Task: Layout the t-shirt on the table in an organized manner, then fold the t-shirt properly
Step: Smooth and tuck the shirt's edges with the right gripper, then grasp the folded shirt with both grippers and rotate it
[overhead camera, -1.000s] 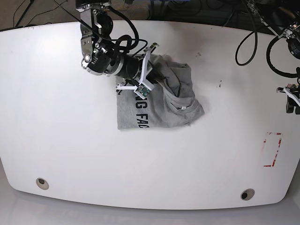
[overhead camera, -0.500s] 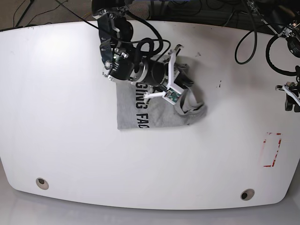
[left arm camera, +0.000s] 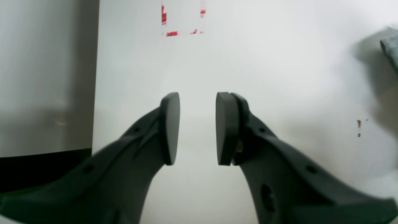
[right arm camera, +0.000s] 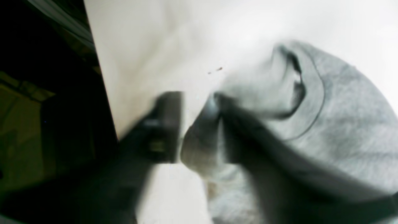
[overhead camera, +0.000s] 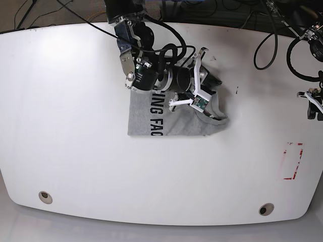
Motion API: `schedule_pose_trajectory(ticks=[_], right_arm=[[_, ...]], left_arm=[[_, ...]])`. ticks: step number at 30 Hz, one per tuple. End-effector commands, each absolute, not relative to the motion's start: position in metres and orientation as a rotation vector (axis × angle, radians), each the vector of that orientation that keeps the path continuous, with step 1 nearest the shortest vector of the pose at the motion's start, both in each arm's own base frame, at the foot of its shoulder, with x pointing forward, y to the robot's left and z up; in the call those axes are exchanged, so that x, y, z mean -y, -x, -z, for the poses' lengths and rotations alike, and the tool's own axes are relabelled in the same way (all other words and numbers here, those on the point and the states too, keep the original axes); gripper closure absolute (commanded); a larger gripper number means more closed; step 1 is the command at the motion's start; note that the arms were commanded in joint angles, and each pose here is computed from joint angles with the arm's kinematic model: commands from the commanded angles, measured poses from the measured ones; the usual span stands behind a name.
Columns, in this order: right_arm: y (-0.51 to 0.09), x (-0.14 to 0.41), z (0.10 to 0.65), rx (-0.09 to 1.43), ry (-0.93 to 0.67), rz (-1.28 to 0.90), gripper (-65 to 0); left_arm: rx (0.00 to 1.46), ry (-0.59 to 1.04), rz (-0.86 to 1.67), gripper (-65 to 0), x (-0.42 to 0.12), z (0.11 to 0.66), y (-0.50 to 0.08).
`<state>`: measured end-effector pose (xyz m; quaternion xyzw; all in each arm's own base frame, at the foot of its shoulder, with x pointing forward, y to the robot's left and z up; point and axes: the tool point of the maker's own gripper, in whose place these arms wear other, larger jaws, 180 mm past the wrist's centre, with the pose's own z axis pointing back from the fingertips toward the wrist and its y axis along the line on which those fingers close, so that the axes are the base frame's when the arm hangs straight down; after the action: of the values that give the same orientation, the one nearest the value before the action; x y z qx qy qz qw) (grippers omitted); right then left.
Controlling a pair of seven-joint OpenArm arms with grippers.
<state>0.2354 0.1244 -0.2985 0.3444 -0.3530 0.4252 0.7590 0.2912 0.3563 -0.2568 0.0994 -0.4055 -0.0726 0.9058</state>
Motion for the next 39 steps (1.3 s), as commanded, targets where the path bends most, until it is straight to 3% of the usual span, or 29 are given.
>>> schedule_pose_trajectory(ticks=[1, 5, 8, 13, 21, 27, 32, 39], right_arm=[[-0.240, -0.130, 0.281, 0.830, -0.787, -0.921, -35.8], [-0.240, -0.127, 0.276, 0.850, -0.775, -0.928, -52.3], [-0.238, -0.121, 0.272, 0.868, -0.760, -0.936, -59.9], [-0.244, -0.103, 0.272, 0.887, -0.704, -0.936, -60.2], [-0.289, -0.019, 0.286, 0.909, -0.509, -0.783, -47.4], [-0.320, 0.032, 0.302, 0.865, -0.401, -0.731, -27.1], [-0.345, 0.047, 0.320, 0.836, -0.412, -0.694, -11.7], [-0.369, 0.048, 0.341, 0.831, -0.478, -0.623, -10.3]], left_arm=[[0.890, -0.227, 0.167, -17.8, -0.358, 0.240, -0.297], [0.891, -0.222, 0.168, -17.8, -0.357, 0.240, -0.298], [0.888, -0.211, 0.191, -17.8, -0.350, 0.242, -0.301], [0.872, -0.185, 0.260, -17.8, -0.331, 0.248, -0.309], [0.870, -0.079, 0.481, -17.8, -0.246, 0.260, -0.325], [0.801, 0.062, 0.669, -17.8, -0.167, 0.292, -0.314], [0.749, 0.147, 0.808, -17.6, -0.117, 0.309, -0.301], [0.711, 0.213, 0.825, -17.6, -0.078, 0.332, -0.280]])
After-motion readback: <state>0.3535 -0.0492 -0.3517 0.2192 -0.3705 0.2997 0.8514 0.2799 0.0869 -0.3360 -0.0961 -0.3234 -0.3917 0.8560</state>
